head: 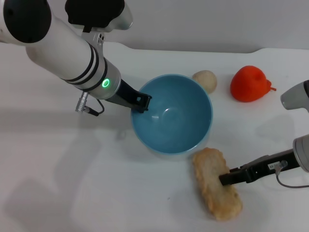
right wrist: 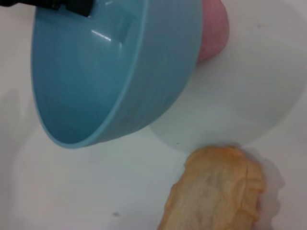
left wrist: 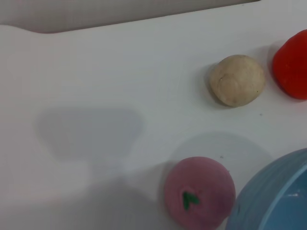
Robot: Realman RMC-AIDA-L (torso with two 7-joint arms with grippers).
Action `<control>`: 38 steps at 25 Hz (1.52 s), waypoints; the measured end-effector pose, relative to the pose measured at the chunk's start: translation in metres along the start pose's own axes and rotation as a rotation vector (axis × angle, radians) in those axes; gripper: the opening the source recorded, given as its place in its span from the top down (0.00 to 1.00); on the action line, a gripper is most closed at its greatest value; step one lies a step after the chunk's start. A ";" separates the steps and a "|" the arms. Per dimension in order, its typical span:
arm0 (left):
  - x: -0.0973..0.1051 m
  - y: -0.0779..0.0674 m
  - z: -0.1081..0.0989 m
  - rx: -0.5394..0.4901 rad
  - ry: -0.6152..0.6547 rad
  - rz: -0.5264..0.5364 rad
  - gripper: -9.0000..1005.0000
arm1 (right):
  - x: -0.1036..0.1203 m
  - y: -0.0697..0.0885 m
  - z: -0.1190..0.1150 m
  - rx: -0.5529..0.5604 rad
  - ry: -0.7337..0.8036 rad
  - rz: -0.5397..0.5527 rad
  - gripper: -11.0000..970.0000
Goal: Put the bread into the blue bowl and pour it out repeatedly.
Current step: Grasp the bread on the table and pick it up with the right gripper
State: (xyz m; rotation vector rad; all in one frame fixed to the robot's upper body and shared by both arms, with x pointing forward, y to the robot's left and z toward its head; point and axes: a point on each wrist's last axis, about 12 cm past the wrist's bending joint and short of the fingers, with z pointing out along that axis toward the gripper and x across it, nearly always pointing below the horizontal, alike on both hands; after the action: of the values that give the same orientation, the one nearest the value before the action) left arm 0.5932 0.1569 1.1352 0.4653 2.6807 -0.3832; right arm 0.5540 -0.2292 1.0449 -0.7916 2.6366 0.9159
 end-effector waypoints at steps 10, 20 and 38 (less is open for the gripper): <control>0.001 0.000 0.000 0.006 0.001 -0.007 0.99 | 0.002 -0.003 -0.003 0.016 -0.009 -0.053 0.71; 0.015 0.001 0.012 0.011 0.076 -0.022 0.99 | 0.009 0.003 -0.041 -0.064 -0.092 -0.114 0.79; 0.036 -0.030 0.022 0.110 0.206 0.040 0.99 | -0.039 0.035 -0.076 -0.246 -0.487 -0.477 0.99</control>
State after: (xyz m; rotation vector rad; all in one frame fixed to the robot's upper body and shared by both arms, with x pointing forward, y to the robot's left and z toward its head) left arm 0.5579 0.1323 1.1068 0.6210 2.8530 -0.4983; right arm 0.5627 -0.2379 1.1364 -1.0371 1.8345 1.1259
